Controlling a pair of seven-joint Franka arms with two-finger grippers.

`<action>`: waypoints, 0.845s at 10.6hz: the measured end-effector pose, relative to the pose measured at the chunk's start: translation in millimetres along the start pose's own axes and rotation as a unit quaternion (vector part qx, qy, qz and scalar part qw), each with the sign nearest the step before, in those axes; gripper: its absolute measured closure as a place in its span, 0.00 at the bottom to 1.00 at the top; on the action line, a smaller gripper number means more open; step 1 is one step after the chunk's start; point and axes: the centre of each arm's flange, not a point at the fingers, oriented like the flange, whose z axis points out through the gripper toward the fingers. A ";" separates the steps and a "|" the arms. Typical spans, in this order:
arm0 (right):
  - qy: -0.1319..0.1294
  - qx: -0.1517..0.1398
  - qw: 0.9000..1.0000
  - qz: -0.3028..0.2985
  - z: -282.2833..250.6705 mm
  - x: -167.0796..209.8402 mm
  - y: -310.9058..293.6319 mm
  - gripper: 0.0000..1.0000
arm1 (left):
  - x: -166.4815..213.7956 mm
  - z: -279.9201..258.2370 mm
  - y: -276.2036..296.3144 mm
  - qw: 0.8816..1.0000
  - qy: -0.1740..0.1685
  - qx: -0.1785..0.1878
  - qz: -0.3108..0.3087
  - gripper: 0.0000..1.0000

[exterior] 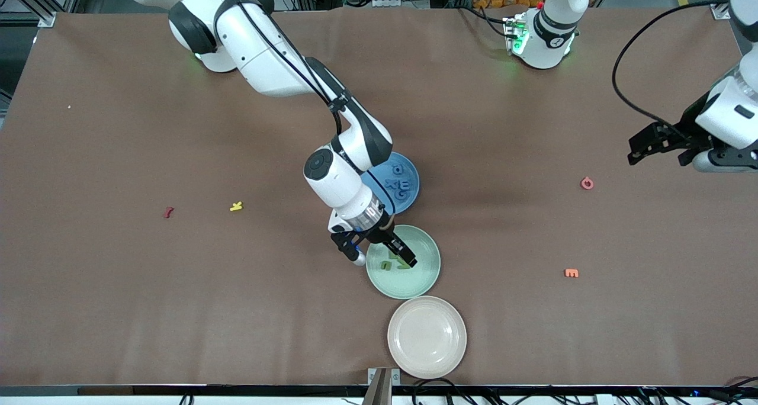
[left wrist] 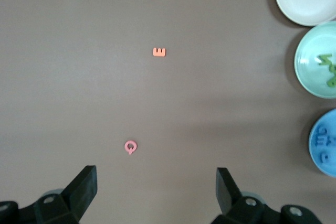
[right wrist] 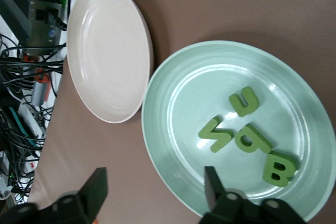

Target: Sort letters by color into matching plates

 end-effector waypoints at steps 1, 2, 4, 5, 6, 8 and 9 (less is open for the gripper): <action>0.001 0.006 1.000 0.001 -6.8 2.6 -6.3 0.07 | -3.6 -8.6 -1.5 1.000 -0.014 0.000 0.015 0.00; 0.002 0.009 1.000 0.004 -18.5 9.2 -15.5 0.00 | -6.8 -14.4 -2.6 0.999 -0.026 0.000 0.023 0.00; -0.009 -0.003 1.000 0.020 -63.5 36.0 -42.1 0.00 | -10.5 -21.1 -2.6 0.999 -0.038 -0.001 0.026 0.00; -0.017 -0.014 0.999 0.028 -92.5 52.0 -55.2 0.00 | -11.0 -29.8 -2.6 0.999 -0.035 -0.001 0.026 0.00; -0.022 -0.020 0.999 0.036 -124.1 67.7 -67.5 0.00 | -11.8 -39.7 -2.7 0.999 -0.030 0.000 0.026 0.00; -0.032 -0.013 0.998 0.048 -184.6 84.0 -83.6 0.00 | -12.6 -51.2 -2.7 0.999 -0.021 0.000 0.026 0.00; -0.039 -0.013 0.998 0.049 -210.5 81.7 -87.4 0.00 | -11.8 -55.5 -3.5 1.000 -0.016 0.005 0.026 0.00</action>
